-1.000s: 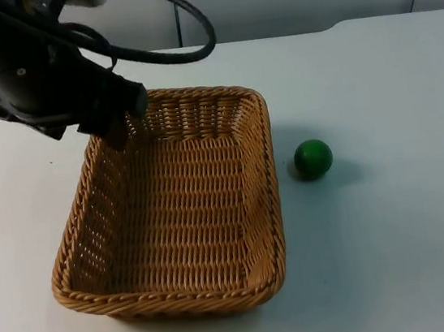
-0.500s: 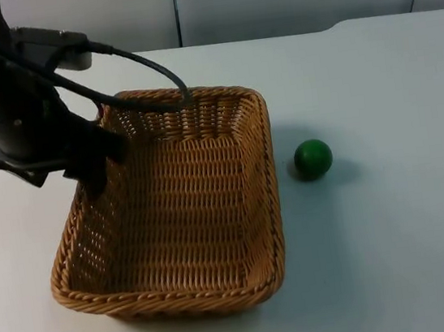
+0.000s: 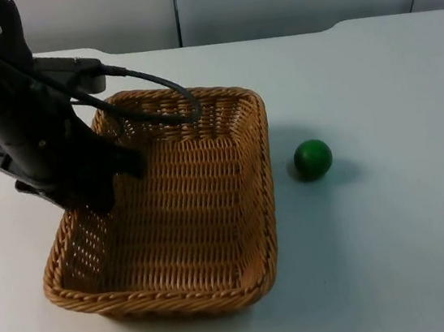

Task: Pick up the basket with the left hand and place the ball into the basket with the right hand.

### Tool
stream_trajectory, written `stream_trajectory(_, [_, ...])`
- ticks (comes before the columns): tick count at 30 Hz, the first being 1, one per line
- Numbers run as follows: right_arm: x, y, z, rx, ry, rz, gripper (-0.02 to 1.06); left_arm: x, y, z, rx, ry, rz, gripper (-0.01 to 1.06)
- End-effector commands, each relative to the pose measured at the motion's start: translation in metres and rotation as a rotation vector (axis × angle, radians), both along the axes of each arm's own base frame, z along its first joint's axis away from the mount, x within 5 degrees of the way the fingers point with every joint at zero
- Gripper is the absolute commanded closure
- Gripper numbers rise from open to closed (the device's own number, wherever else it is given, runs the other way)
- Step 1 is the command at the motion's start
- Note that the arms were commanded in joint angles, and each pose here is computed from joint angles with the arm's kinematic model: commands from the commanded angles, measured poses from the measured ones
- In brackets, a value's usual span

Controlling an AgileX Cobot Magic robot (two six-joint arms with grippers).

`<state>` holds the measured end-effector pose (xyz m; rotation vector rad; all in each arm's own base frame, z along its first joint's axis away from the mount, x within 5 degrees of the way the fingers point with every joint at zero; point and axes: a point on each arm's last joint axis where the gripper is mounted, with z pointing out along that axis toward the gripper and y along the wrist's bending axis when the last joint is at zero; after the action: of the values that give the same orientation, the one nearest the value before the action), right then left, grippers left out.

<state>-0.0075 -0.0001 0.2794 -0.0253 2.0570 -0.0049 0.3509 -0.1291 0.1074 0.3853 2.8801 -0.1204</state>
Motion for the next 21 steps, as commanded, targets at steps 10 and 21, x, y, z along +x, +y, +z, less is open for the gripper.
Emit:
stream_trajectory(10, [0.001,0.000,-0.001,0.000,-0.006,-0.008,1.05,0.001,0.002,-0.007,0.001,0.011,0.040,1.05])
stream_trajectory(21, [0.001,0.000,-0.001,0.000,-0.006,-0.008,1.05,0.001,0.021,0.047,-0.091,-0.047,0.162,1.05])
